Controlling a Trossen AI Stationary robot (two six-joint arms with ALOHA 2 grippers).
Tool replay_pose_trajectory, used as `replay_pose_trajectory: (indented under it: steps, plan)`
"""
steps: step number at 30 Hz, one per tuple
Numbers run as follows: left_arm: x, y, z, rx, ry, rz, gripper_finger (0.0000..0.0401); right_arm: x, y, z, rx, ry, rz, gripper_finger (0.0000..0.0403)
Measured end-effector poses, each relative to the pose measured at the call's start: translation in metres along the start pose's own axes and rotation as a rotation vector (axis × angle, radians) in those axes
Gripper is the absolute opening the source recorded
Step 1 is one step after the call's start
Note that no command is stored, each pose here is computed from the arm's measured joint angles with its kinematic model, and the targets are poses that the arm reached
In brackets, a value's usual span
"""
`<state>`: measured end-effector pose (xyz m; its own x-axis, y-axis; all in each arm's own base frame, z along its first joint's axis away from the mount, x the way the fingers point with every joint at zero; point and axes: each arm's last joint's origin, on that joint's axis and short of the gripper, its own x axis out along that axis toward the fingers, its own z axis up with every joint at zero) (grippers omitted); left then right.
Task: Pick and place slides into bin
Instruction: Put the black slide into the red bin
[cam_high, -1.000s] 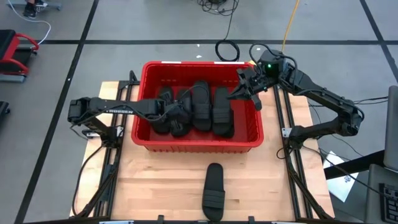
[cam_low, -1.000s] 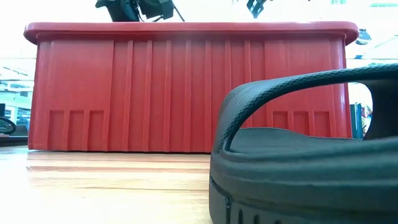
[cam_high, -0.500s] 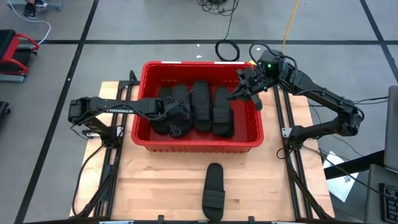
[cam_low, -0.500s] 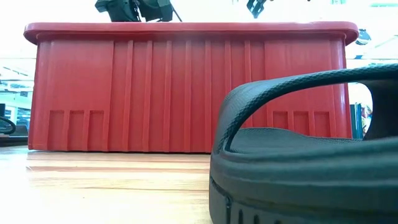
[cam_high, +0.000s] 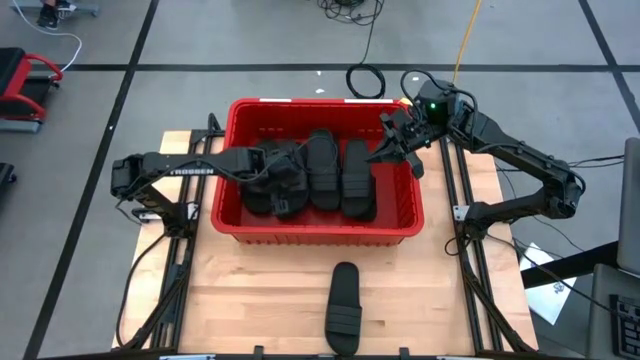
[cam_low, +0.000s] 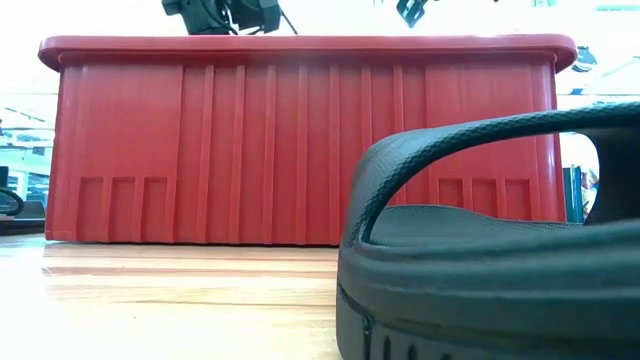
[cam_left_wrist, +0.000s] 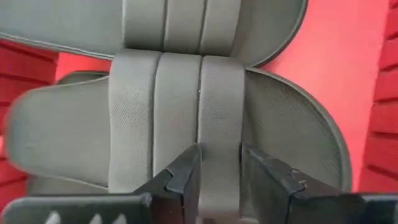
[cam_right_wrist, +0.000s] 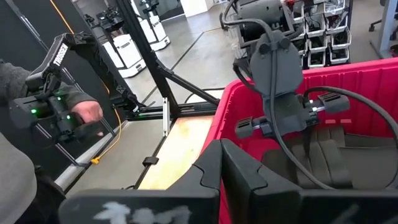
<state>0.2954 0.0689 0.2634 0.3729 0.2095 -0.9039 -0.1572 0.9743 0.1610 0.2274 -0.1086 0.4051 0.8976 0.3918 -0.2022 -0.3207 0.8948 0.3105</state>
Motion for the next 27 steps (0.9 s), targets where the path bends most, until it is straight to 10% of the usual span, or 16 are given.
replay_pose_trajectory:
  steps: [13,27]
  plan:
    - [-0.011,0.007,0.008,0.196,-0.02,0.084,0.0124,0.0,0.0,0.0,-0.042,0.001,-0.002,0.0]
    - [-0.046,0.022,0.032,-0.044,-0.154,0.079,0.0101,-0.005,-0.008,-0.001,-0.051,-0.003,-0.033,0.0]
